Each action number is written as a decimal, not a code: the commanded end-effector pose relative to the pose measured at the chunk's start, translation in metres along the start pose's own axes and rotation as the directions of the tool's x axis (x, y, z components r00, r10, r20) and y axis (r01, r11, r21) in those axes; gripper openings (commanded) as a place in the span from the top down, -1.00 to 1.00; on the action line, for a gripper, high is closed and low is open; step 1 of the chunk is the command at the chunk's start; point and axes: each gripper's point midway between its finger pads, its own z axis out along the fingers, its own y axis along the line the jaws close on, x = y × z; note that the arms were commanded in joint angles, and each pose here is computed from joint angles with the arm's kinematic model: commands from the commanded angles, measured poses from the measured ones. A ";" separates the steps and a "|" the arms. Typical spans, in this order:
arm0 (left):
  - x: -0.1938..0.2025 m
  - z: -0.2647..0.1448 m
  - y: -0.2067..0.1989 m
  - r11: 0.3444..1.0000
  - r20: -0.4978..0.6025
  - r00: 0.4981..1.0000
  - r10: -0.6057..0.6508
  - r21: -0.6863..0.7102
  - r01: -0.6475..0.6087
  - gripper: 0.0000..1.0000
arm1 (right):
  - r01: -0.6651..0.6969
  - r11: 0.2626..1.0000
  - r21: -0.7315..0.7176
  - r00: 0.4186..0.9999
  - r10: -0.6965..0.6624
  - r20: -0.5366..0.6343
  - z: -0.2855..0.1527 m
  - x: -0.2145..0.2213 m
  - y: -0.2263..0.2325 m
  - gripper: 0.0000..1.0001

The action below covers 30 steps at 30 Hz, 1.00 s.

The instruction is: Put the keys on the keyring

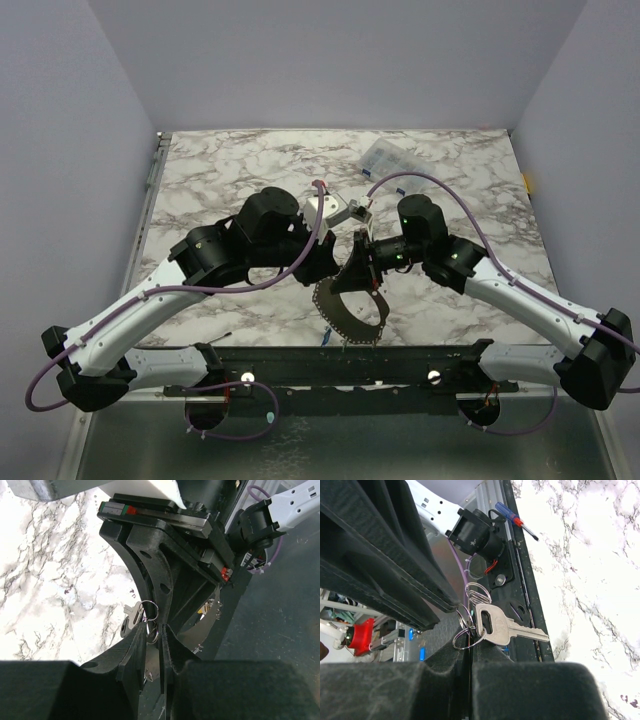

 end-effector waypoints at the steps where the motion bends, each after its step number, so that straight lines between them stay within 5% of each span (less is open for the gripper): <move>1: 0.014 0.007 0.002 1.000 -0.049 0.998 -0.030 -0.009 0.030 0.54 | 0.029 1.000 -0.012 0.999 -0.028 0.028 -0.002 -0.007 0.009 0.99; 14: 0.021 0.009 0.006 0.999 -0.077 0.996 -0.035 -0.024 0.033 0.52 | 0.035 0.999 -0.013 0.999 -0.035 0.034 -0.002 -0.008 0.011 0.99; 20: 0.021 0.003 0.019 0.993 -0.085 0.995 -0.044 -0.112 0.034 0.26 | 0.038 0.999 -0.013 0.999 -0.037 0.035 -0.003 -0.009 0.011 0.99; 30: 0.019 0.003 0.015 0.994 -0.081 0.995 -0.057 -0.096 0.050 0.45 | 0.035 0.999 -0.013 0.999 -0.034 0.035 -0.003 -0.009 0.011 0.99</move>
